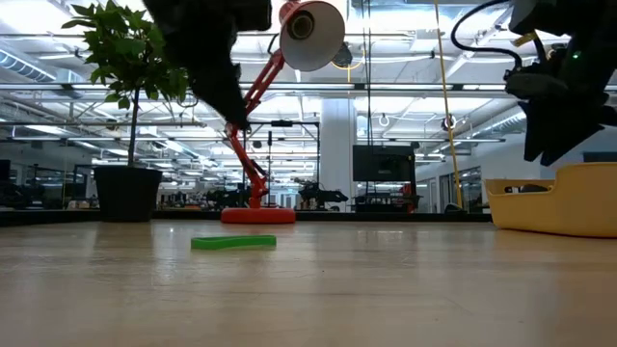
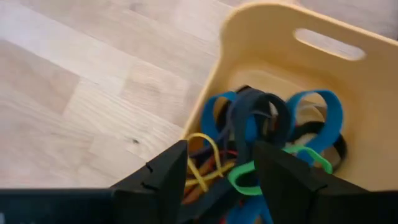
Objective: Pick and place rubber bands into bin
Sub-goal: Put the green rubber band into the yellow bin
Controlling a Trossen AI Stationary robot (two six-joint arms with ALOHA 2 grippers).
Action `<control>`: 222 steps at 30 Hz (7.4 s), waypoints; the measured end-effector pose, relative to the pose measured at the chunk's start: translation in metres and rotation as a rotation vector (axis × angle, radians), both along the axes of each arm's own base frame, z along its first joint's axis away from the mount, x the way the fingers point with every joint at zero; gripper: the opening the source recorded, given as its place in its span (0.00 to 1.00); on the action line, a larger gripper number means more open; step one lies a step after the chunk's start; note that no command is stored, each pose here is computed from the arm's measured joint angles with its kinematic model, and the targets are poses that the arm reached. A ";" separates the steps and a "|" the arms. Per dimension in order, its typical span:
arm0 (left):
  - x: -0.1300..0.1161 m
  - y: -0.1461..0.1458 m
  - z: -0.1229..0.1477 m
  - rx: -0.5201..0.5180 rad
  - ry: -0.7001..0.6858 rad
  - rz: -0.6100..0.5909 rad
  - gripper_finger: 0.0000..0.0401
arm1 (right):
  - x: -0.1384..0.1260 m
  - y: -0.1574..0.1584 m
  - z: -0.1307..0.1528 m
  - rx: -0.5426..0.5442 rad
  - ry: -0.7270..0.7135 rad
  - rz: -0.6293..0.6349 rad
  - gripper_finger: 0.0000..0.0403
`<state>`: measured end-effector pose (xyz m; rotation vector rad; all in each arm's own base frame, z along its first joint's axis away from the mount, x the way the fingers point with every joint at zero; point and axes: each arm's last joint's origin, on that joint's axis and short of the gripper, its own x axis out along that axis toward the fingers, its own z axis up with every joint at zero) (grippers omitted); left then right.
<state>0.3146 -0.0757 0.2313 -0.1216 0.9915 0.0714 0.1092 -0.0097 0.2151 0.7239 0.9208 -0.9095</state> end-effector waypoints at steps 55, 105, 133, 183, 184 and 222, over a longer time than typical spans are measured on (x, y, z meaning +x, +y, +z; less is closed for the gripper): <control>0.027 -0.029 -0.099 -0.139 0.254 0.061 0.08 | 0.011 0.000 0.005 -0.045 -0.083 0.114 0.43; 0.061 0.036 0.014 0.011 -0.533 -0.044 0.00 | 0.105 0.037 0.038 -0.234 -0.749 0.854 0.42; 0.063 0.050 0.017 0.083 -0.573 0.004 0.02 | 0.145 0.049 0.013 -0.152 -0.839 0.886 0.31; 0.035 0.070 -0.020 -0.080 -0.093 0.303 0.57 | -0.001 -0.009 0.078 -0.095 0.068 0.014 0.00; 0.035 0.070 -0.020 -0.080 -0.095 0.304 0.57 | -0.003 -0.009 0.075 -0.073 0.086 0.000 0.00; -0.094 0.087 0.009 -0.140 -0.627 0.236 0.57 | 0.003 -0.007 -0.018 0.159 0.146 -0.038 0.02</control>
